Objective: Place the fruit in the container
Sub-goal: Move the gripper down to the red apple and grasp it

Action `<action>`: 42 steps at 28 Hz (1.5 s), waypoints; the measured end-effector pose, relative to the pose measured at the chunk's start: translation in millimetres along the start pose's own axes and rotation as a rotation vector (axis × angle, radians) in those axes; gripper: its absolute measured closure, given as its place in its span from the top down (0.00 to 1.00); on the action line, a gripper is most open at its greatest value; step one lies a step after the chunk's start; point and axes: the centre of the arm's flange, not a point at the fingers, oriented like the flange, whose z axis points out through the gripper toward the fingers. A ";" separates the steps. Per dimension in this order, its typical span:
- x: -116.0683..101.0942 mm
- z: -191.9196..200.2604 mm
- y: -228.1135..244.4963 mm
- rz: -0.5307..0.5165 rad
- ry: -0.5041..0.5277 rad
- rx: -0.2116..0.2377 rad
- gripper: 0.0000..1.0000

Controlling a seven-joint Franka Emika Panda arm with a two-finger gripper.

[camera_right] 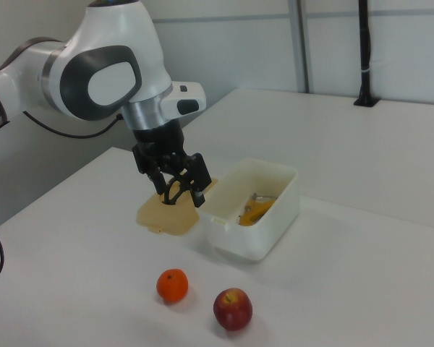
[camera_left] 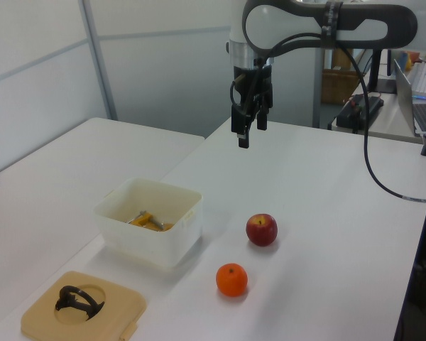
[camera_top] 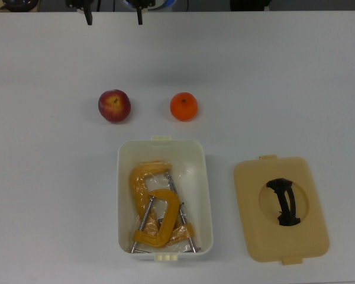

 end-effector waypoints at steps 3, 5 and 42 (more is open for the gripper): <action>-2.0 1.6 -1.1 0.000 -0.018 0.014 1.00; -5.2 4.0 -2.5 0.000 -0.047 0.026 1.00; 33.8 280.2 30.9 0.004 -0.281 -0.082 1.00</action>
